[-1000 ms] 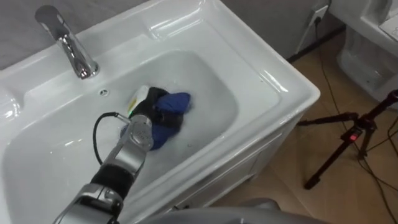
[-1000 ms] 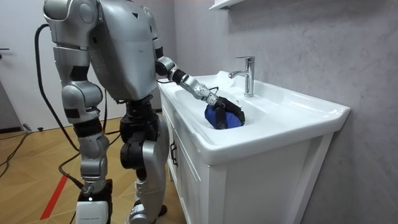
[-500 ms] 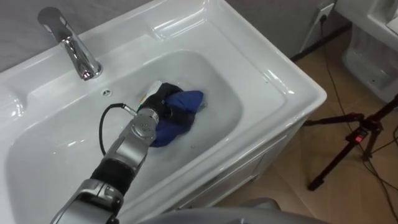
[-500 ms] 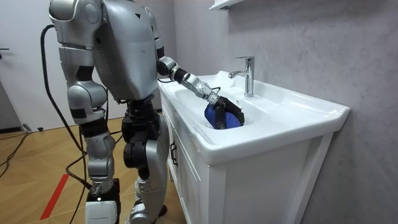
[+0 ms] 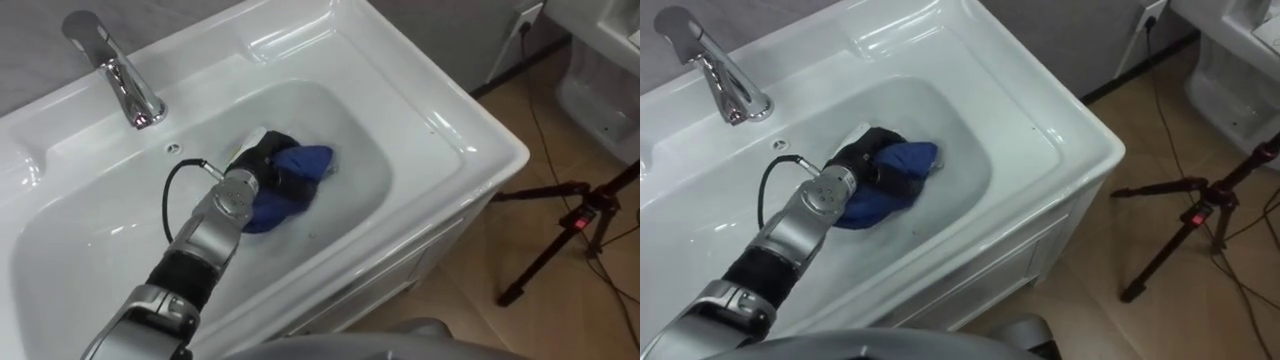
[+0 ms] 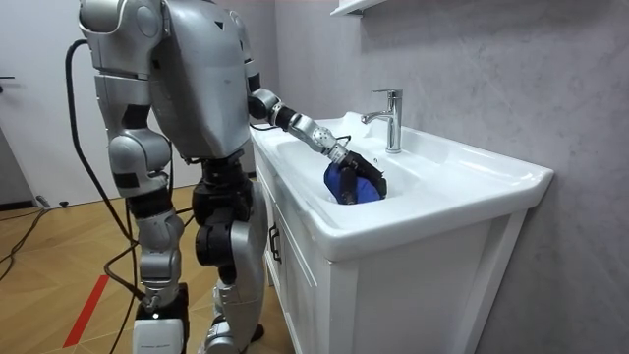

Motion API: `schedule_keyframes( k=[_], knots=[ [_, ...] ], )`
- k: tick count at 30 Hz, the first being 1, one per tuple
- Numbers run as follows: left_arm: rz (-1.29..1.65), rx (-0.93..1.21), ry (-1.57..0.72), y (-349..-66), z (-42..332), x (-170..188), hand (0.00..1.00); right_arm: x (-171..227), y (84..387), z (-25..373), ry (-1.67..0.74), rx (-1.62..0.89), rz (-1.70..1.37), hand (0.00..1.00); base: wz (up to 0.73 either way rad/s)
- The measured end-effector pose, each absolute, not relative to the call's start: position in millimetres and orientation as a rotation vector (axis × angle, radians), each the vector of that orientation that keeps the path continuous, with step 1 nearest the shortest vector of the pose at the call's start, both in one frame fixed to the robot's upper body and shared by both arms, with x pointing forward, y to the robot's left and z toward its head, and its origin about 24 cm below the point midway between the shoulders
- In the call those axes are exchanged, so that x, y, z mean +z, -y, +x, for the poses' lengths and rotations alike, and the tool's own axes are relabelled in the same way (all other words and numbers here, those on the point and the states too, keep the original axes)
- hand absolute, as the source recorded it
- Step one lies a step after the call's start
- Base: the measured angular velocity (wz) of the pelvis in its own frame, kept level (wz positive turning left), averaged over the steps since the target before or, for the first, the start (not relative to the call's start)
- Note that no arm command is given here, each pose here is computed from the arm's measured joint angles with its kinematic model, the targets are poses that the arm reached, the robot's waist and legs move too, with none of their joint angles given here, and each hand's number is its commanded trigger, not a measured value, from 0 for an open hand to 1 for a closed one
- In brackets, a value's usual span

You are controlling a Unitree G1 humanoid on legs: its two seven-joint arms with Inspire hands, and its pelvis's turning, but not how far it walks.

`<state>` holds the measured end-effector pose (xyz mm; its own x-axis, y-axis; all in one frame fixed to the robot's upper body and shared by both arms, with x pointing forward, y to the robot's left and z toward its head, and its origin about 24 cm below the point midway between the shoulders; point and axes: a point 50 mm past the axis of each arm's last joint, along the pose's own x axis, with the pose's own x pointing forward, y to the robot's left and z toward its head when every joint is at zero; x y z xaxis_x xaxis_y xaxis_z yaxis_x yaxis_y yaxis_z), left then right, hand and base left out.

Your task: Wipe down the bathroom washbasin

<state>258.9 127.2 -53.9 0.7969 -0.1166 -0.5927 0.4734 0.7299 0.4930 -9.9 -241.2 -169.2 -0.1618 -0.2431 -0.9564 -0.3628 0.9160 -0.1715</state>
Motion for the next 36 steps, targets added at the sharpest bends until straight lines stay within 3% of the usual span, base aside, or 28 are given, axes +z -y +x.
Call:
schedule_keyframes(
  k=[9,20,25,36],
  knots=[
    [0.785,-0.355,-0.566,-136,250,-62,1.0,-169,242,-18,-1.777,0.097,-0.446,0.0,-0.05],
    [0.902,-0.214,-0.665,-182,226,-83,1.0,-168,244,-21,-1.771,0.047,-0.407,0.0,-0.08],
    [1.148,-0.117,-0.696,-218,208,-87,1.0,-167,247,-23,-1.79,0.01,-0.384,0.0,0.0],
    [1.683,-0.085,-0.694,-248,172,-93,1.0,-162,264,-16,-1.787,-0.047,-0.399,0.0,-0.03]
  ],
)
